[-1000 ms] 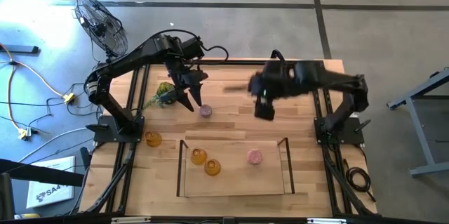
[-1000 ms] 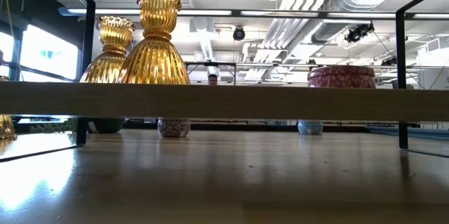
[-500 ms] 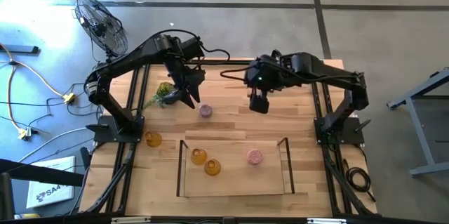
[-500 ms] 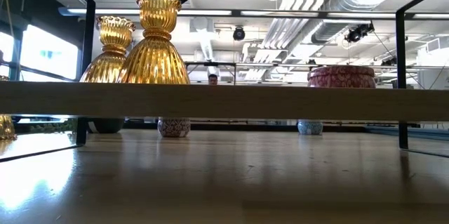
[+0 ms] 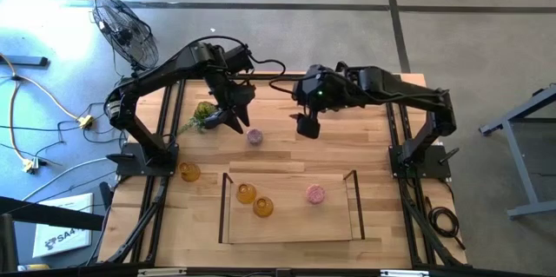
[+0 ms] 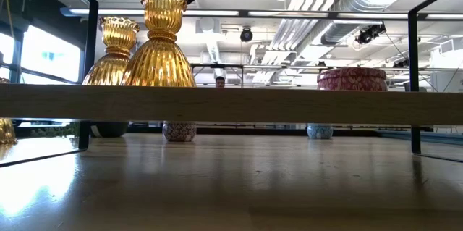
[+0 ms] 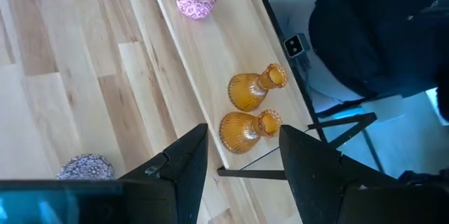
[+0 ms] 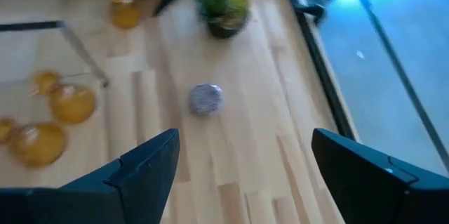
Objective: Pick & Place candle stick holders
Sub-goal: Put the light blue scented candle on the shelf
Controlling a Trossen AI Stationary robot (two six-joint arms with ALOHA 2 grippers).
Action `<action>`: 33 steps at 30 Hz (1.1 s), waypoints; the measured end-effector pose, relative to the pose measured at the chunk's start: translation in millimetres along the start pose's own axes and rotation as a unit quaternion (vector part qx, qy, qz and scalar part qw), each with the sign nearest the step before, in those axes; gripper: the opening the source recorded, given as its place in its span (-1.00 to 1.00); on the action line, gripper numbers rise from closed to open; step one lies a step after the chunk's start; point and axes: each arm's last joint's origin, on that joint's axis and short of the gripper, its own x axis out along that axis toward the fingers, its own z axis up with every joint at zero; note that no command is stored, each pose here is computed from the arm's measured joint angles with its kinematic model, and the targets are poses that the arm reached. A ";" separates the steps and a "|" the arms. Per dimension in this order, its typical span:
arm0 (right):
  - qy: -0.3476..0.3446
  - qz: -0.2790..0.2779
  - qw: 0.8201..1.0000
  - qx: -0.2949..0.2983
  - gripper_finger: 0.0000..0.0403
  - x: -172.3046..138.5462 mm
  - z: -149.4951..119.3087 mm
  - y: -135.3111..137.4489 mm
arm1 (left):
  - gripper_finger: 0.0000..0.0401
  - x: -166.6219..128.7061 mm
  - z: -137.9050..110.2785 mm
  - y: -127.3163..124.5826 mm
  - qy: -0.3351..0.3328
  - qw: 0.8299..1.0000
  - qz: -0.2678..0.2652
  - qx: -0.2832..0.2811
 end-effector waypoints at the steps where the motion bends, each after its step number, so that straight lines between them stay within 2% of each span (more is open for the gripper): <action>1: -0.001 0.013 1.000 -0.016 0.58 -1.0 -0.1 0.5 | -0.14 0.0 -0.2 -0.5 -0.001 1.000 -0.005 -0.002; 5: -0.010 0.053 0.998 -0.044 0.58 -7.7 -0.5 2.0 | -0.14 0.0 -0.7 -1.4 -0.002 1.000 -0.013 -0.006; 9: 0.002 0.051 0.998 -0.033 0.61 -12.6 -4.0 0.9 | -0.14 0.0 -0.7 -1.3 -0.002 1.000 -0.013 -0.002; 13: 0.012 0.025 1.000 -0.014 0.76 -13.6 -6.1 -1.1 | -0.14 0.0 -0.7 -1.4 -0.003 1.000 -0.014 -0.002; 17: 0.014 0.007 0.999 -0.045 0.96 -13.6 -6.5 -2.1 | -0.14 0.0 -0.5 -1.7 -0.006 1.000 -0.019 -0.002; 26: 0.010 0.008 0.999 -0.046 0.84 -12.0 -5.3 -1.7 | -0.14 0.0 -0.2 -1.4 -0.007 1.000 -0.017 0.001; 28: -0.012 0.007 0.999 -0.053 0.84 -11.9 -0.9 -1.7 | -0.14 0.0 -0.2 -1.5 -0.007 1.000 -0.018 0.001; 31: -0.045 0.014 0.999 0.004 0.84 -12.3 5.6 -1.4 | -0.14 0.0 -0.2 -1.4 -0.007 1.000 -0.017 0.001; 33: -0.065 -0.001 0.998 0.015 0.84 -16.3 10.0 -4.3 | -0.14 0.0 -0.2 -1.4 -0.007 1.000 -0.017 0.001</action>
